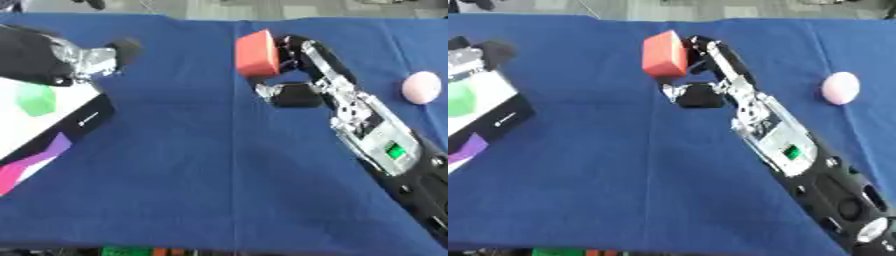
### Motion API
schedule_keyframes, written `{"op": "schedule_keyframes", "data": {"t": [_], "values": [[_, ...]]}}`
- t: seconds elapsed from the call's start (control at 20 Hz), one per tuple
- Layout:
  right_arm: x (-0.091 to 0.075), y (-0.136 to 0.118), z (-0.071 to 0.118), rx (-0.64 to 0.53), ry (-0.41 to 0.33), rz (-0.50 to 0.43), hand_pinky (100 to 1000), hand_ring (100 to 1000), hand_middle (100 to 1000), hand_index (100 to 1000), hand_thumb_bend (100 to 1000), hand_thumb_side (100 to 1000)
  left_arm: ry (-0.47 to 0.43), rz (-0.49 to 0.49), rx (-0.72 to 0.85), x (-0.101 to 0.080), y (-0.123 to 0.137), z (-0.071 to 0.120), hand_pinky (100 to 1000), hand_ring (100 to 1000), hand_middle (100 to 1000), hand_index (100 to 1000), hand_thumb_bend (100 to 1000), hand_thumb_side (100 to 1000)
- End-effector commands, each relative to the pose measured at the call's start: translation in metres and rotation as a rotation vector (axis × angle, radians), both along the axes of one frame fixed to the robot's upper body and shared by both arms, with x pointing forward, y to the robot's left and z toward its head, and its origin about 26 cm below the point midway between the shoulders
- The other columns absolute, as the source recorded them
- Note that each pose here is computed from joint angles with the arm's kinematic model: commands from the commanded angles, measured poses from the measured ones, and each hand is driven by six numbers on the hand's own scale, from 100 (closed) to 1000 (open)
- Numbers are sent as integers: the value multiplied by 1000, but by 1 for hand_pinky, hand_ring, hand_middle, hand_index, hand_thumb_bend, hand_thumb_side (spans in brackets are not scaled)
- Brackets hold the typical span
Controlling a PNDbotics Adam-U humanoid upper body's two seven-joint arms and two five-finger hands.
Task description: Pick up the objects with one hand, pass them to the other hand, and then place them into the box on the other side of the table.
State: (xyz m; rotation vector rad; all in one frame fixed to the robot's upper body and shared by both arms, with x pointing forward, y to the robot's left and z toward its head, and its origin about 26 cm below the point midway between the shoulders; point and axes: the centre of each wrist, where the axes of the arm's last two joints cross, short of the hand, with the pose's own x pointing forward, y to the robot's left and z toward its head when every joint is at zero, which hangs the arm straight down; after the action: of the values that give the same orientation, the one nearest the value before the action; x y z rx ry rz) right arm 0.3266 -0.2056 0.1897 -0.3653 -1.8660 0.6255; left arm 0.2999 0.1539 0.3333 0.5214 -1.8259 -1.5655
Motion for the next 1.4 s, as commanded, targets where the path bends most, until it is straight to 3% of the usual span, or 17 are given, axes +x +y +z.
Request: {"op": "schedule_keyframes", "data": {"t": [0.05, 0.55, 1.25, 1.4], "values": [[-3, 4, 10, -5, -48, 14, 697, 701, 504, 606, 100, 100, 4, 12, 39, 7, -6, 2, 830, 747, 741, 833, 428, 459], [-7, 19, 10, -16, -70, 84, 698, 706, 504, 606, 100, 100, 32, 15, 105, 31, -30, -14, 830, 753, 743, 831, 469, 442], [-11, 34, 12, -47, -78, 150, 699, 707, 504, 606, 100, 100, -37, 19, 87, 51, -58, -31, 829, 756, 746, 830, 504, 392], [-12, 37, 12, -55, -75, 163, 699, 708, 504, 606, 100, 100, -57, 27, 88, 55, -62, -36, 833, 759, 749, 834, 550, 383]]}}
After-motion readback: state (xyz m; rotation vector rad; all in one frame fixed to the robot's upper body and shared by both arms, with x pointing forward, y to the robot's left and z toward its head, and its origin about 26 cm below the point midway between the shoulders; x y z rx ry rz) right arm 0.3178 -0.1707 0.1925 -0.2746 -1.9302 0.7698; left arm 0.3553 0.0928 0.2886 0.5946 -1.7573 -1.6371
